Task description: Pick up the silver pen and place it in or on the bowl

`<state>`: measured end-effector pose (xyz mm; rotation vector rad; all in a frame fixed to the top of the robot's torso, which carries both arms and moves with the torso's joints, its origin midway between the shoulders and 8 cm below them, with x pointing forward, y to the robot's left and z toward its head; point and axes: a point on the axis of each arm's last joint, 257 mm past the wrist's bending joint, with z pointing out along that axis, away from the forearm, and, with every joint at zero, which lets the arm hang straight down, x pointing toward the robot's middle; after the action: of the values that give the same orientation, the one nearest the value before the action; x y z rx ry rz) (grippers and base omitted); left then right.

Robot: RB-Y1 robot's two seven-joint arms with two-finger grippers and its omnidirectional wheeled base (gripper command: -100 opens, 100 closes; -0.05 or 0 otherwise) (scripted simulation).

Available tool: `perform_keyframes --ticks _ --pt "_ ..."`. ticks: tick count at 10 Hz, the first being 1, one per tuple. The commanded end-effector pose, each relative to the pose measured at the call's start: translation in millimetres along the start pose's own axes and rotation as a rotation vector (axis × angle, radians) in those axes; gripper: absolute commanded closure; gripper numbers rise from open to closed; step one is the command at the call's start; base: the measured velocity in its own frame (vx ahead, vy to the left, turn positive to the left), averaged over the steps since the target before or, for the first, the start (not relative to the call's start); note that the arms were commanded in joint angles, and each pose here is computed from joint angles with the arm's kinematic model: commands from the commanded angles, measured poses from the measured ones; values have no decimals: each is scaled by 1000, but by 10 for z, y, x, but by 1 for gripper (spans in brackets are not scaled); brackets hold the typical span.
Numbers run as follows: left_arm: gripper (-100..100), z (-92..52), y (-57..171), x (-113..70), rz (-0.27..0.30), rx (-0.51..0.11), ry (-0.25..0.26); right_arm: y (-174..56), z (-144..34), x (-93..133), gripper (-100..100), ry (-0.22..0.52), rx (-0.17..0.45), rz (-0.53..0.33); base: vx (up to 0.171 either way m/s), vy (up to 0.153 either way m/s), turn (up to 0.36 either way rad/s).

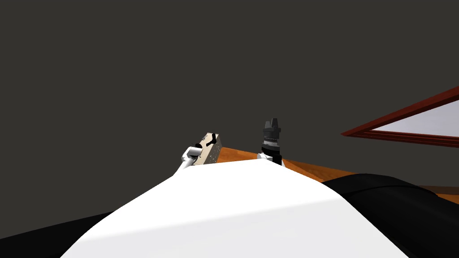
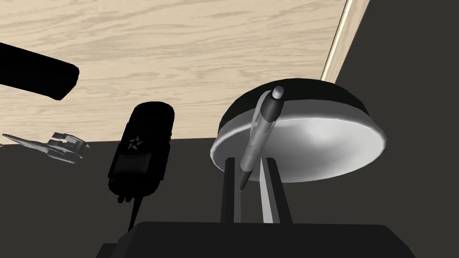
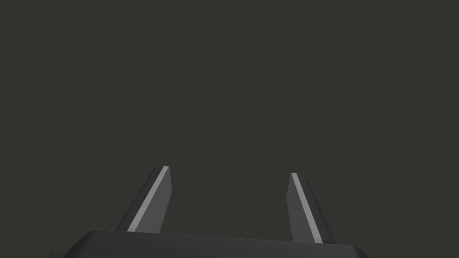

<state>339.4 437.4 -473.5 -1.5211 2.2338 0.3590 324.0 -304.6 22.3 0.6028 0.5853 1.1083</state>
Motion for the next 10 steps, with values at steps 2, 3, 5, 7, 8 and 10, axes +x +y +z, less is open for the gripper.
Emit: perform_keyframes --ticks 2,3,5,7,8,10 --pt "100 -39 94 -331 -59 -5 -2 0 0 0 0 0 0 0 -52 96 -35" --pt "100 -49 116 -405 -72 -6 -3 0 0 0 0 0 0 0 -34 90 -24" --pt "100 -81 180 -624 -110 -4 -7 0 0 0 0 0 0 0 -28 94 -21" --pt "-100 -83 177 -589 -99 -5 -9 0 0 0 0 0 0 0 -3 28 1" --pt "-100 -83 177 -589 -99 -5 -9 0 0 0 0 0 0 0 0 0 0" --pt "-100 -83 177 -590 -99 -5 -9 0 0 0 0 0 0 0 0 0 0"
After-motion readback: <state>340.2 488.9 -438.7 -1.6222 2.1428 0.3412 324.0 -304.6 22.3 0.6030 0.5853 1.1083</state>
